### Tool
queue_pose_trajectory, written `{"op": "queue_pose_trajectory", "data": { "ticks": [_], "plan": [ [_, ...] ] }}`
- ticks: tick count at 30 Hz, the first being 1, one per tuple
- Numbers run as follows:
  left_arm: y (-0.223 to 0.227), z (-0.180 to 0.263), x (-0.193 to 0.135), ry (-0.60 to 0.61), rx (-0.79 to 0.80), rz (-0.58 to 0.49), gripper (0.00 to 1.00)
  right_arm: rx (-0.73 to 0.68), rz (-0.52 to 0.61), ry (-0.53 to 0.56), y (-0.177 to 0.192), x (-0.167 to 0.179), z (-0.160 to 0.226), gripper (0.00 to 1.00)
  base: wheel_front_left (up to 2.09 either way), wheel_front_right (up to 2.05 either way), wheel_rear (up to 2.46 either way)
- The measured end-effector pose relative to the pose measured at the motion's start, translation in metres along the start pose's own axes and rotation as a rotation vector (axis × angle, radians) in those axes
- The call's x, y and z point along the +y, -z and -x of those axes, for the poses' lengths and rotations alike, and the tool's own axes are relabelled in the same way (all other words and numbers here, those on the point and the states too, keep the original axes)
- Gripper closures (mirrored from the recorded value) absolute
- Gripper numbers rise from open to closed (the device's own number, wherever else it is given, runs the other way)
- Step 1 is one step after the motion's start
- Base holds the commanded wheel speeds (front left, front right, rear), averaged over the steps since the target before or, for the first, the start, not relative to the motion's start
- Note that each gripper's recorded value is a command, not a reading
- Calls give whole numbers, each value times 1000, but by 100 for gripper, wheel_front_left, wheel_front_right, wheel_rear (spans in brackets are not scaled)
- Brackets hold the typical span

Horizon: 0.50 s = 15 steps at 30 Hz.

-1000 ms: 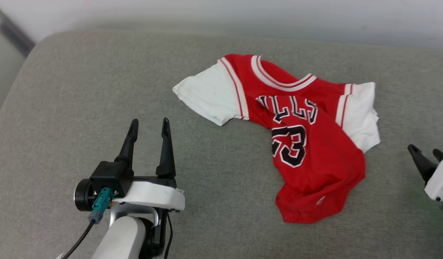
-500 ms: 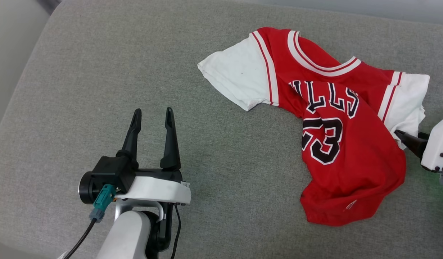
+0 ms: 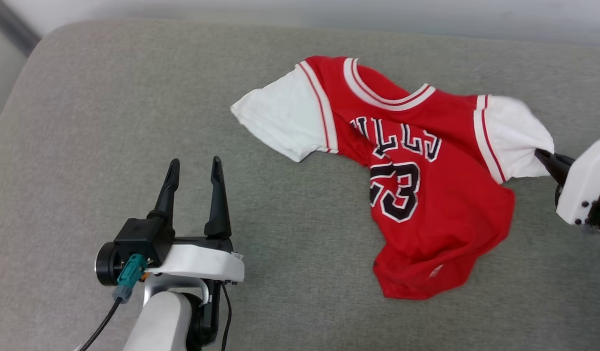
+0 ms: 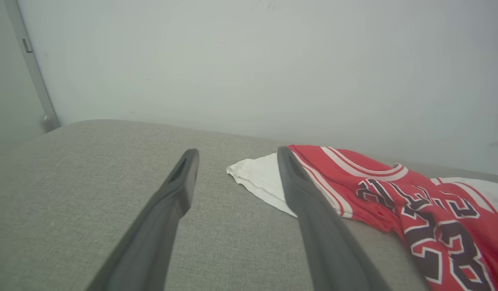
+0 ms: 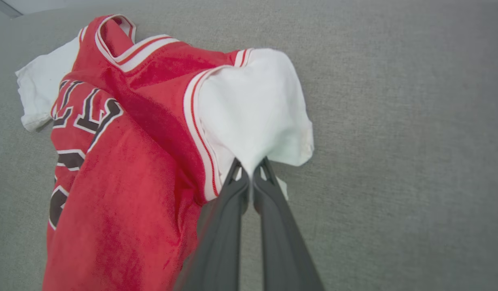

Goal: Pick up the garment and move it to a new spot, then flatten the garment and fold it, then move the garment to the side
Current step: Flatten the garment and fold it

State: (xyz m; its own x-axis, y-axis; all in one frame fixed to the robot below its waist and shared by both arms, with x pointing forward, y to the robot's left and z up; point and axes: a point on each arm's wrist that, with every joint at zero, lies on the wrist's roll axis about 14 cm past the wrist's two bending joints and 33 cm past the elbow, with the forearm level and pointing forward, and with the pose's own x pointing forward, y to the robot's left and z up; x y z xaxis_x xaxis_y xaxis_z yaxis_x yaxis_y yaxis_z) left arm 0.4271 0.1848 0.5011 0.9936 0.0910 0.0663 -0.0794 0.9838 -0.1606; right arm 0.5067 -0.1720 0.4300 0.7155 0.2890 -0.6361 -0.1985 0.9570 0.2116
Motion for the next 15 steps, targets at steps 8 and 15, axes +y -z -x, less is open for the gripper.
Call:
{"op": "queue_pose_trajectory", "data": {
  "ticks": [8,15],
  "plan": [
    [-2,6,-18,58,-2,14,0,-67,-46,141,33,-42,76,100,0,0,0],
    [-7,12,-28,95,-6,19,0,98,-239,243,142,-57,117,100,0,0,0]
  ]
}}
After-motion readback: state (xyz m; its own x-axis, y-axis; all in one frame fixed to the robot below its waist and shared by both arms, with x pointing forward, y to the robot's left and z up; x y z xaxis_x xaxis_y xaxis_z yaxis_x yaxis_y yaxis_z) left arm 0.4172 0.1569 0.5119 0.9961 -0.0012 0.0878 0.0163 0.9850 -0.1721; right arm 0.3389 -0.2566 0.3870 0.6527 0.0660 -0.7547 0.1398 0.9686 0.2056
